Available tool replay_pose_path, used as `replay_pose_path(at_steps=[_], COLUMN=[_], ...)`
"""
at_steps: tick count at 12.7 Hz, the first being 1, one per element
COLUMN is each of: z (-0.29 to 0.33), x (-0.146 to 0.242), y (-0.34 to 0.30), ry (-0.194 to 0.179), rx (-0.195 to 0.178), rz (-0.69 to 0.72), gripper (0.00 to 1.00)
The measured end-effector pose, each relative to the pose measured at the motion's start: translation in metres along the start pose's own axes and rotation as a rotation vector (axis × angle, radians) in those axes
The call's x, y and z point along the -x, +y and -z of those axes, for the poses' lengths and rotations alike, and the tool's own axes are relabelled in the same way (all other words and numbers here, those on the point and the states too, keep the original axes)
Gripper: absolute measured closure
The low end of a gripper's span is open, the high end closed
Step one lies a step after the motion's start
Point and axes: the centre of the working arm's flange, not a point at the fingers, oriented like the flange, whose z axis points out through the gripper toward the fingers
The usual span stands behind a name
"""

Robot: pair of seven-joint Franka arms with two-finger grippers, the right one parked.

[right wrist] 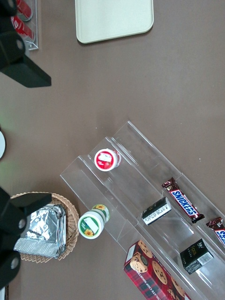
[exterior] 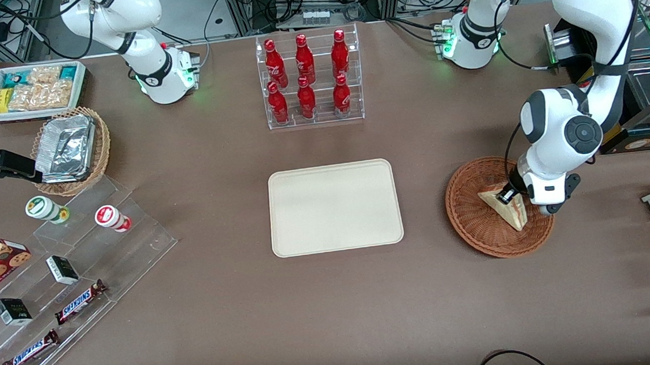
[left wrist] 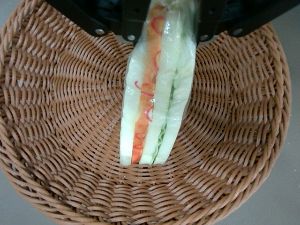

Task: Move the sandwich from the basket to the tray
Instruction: 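Close the left gripper on the sandwich and lift it from the basket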

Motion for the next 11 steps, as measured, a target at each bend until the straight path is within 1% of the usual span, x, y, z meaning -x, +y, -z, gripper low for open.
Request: replay_pose_path(at_steps=[2, 3, 4, 5, 7, 10, 11], z=[0.015, 0.029, 0.045, 0.061, 0.077, 0.075, 0.076], x=[-0.003, -0.006, -0.007, -0.006, 0.006, 0.030, 0.039], y=[0.009, 0.016, 0.024, 0.034, 0.055, 0.079, 0.092], ry=[-0.026, -0.048, -0.068, -0.079, -0.082, -0.082, -0.077], rx=[-0.024, -0.044, -0.064, -0.076, -0.082, -0.083, -0.079], rz=[-0.015, -0.022, -0.032, -0.047, -0.098, -0.209, -0.238], gripper=[0.71, 0.72, 0.77, 0.83, 0.84, 0.84, 0.84])
